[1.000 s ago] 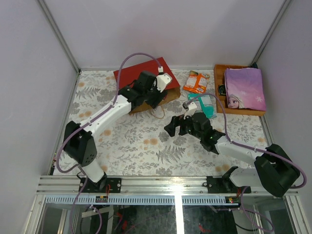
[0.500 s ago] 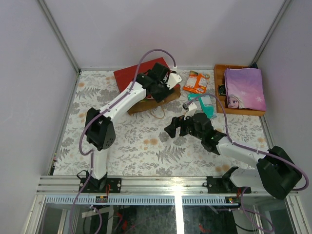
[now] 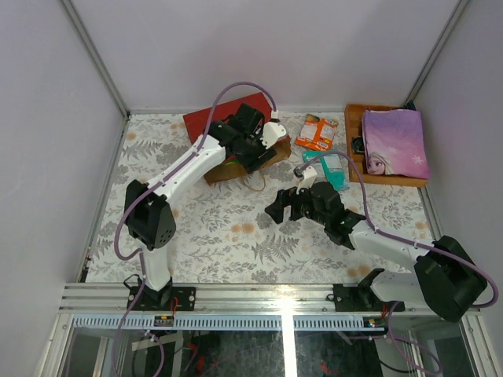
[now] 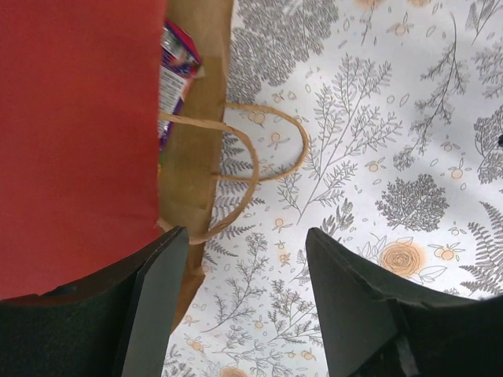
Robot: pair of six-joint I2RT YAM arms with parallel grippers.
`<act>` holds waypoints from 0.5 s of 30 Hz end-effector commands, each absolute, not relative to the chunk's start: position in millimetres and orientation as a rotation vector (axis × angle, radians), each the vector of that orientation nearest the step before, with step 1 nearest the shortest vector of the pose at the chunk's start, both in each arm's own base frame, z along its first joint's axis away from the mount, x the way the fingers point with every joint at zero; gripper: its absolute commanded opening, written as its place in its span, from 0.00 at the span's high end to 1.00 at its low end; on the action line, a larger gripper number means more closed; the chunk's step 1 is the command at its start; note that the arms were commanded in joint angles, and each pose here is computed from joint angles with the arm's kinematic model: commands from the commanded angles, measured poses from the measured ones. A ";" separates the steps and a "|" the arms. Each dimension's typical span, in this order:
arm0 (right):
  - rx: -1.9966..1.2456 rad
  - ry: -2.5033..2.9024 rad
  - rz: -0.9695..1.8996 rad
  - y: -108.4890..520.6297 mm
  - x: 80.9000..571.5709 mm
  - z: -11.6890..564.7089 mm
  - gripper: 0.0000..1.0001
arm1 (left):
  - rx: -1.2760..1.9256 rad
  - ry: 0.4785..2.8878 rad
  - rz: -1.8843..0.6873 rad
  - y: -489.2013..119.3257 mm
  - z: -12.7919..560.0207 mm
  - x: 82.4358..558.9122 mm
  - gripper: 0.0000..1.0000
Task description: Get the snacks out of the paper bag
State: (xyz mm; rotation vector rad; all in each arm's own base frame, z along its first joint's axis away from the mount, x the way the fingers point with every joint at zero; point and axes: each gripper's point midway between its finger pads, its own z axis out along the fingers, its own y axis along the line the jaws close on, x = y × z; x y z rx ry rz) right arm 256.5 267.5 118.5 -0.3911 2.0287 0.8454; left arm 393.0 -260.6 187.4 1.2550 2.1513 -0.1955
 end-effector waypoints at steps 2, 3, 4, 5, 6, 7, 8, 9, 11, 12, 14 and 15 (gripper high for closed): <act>-0.425 1.968 0.879 277.2 259.1 138.0 0.01 | 1.280 2.204 -0.202 -260.1 164.8 392.6 0.38; -0.424 1.969 0.878 277.1 259.3 137.6 0.01 | 1.276 2.203 -0.190 -260.5 164.9 396.1 0.38; -0.423 1.969 0.876 277.1 259.7 138.0 0.01 | 1.275 2.206 -0.176 -260.8 163.8 399.3 0.38; -0.421 1.968 0.877 277.4 260.1 138.5 0.01 | 1.273 2.212 -0.163 -260.3 162.0 402.4 0.39; -0.420 1.969 0.878 277.6 260.3 138.5 0.00 | 1.271 2.215 -0.145 -259.4 161.1 405.6 0.41; -0.418 1.968 0.879 278.0 260.7 139.0 0.01 | 1.269 2.215 -0.125 -258.7 160.2 409.2 0.43; -0.417 1.968 0.882 278.6 261.0 139.0 0.01 | 1.263 2.215 -0.105 -257.2 160.0 413.6 0.45; -0.418 1.969 0.885 279.0 260.8 138.8 0.01 | 1.256 2.208 -0.079 -256.2 162.3 418.4 0.48; -0.421 1.973 0.886 279.9 260.9 137.0 0.01 | 1.231 2.194 -0.050 -254.4 168.0 429.3 0.72; -0.420 1.975 0.886 280.1 261.1 136.5 0.01 | 1.222 2.191 -0.043 -253.3 171.0 433.2 0.95; -0.422 1.978 0.884 280.2 261.5 135.5 0.00 | 1.203 2.191 -0.048 -251.2 178.9 436.2 1.00; -0.419 1.978 0.881 279.8 262.0 135.2 0.01 | 1.217 2.183 -0.072 -252.5 183.7 434.0 1.00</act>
